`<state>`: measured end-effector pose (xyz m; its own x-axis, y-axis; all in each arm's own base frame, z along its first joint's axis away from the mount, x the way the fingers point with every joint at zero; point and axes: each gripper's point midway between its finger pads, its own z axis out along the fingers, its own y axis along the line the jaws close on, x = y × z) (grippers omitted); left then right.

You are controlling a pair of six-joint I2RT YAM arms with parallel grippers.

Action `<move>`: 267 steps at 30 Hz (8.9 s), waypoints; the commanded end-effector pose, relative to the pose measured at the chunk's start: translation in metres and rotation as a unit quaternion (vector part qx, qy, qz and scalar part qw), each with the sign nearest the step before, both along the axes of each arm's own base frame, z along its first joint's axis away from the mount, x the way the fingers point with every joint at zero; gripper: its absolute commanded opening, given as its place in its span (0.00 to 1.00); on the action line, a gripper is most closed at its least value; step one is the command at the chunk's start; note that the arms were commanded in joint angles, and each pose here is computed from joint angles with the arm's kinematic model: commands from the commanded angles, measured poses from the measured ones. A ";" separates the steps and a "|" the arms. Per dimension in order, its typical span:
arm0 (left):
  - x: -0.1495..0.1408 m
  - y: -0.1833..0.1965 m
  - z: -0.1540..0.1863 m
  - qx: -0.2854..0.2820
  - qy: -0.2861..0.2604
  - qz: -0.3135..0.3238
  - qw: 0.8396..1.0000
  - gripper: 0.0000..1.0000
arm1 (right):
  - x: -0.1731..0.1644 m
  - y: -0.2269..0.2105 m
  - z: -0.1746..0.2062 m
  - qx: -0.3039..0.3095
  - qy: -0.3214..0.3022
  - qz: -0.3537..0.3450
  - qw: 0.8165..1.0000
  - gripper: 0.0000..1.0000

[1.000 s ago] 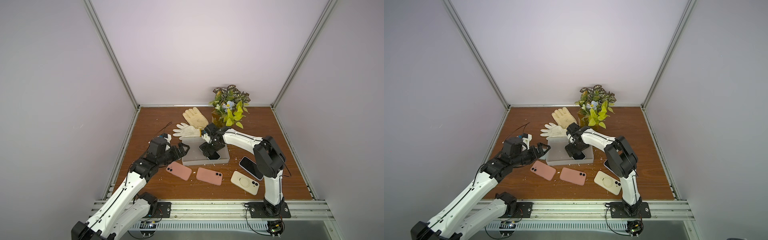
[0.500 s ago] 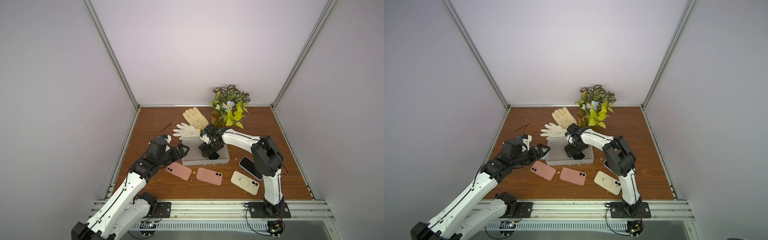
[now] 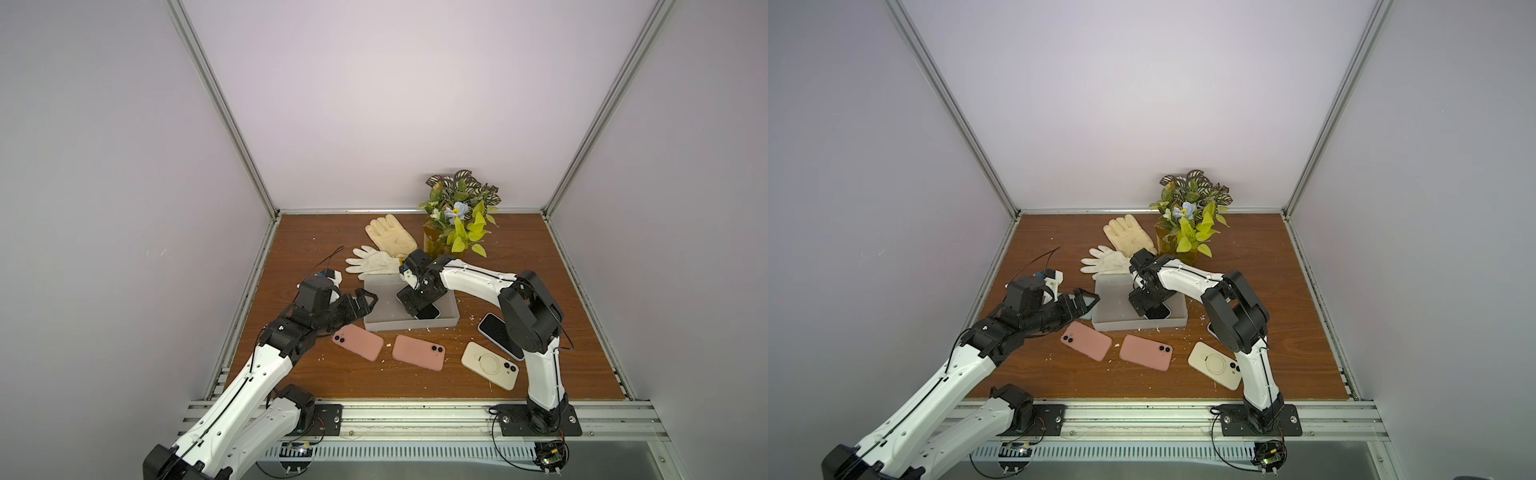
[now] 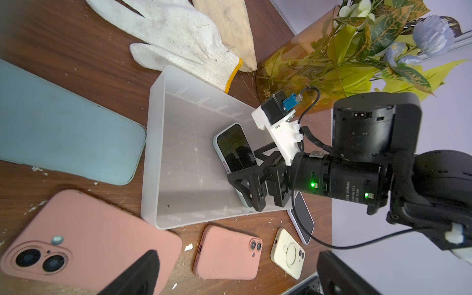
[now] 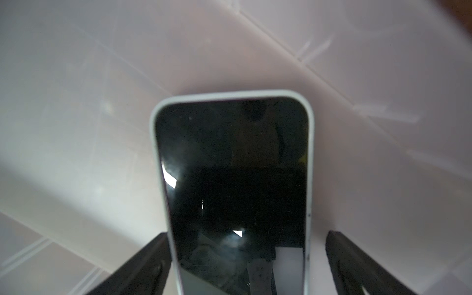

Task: Take the phone out of the storage box
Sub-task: Pick up the phone from the storage box, then place the phone at the center of the board, then reset both arms

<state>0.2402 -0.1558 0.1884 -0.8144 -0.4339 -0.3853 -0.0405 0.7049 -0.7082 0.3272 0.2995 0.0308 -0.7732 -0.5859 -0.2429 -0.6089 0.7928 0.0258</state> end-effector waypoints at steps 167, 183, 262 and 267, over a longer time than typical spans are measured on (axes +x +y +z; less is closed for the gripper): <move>0.143 0.206 -0.169 0.109 0.198 0.155 0.962 0.55 | -0.035 -0.101 0.281 0.355 -0.242 -0.170 0.887 0.99; 0.104 0.253 -0.044 0.226 0.047 0.303 0.924 0.97 | 0.006 -0.199 0.262 0.286 -0.345 -0.337 0.828 0.99; 0.128 0.181 -0.063 0.403 -0.360 0.194 0.819 0.99 | 0.046 -0.299 0.095 0.156 -0.549 -0.283 0.771 0.99; 0.128 0.180 -0.063 0.403 -0.361 0.194 0.819 0.99 | 0.046 -0.299 0.096 0.157 -0.549 -0.283 0.771 0.99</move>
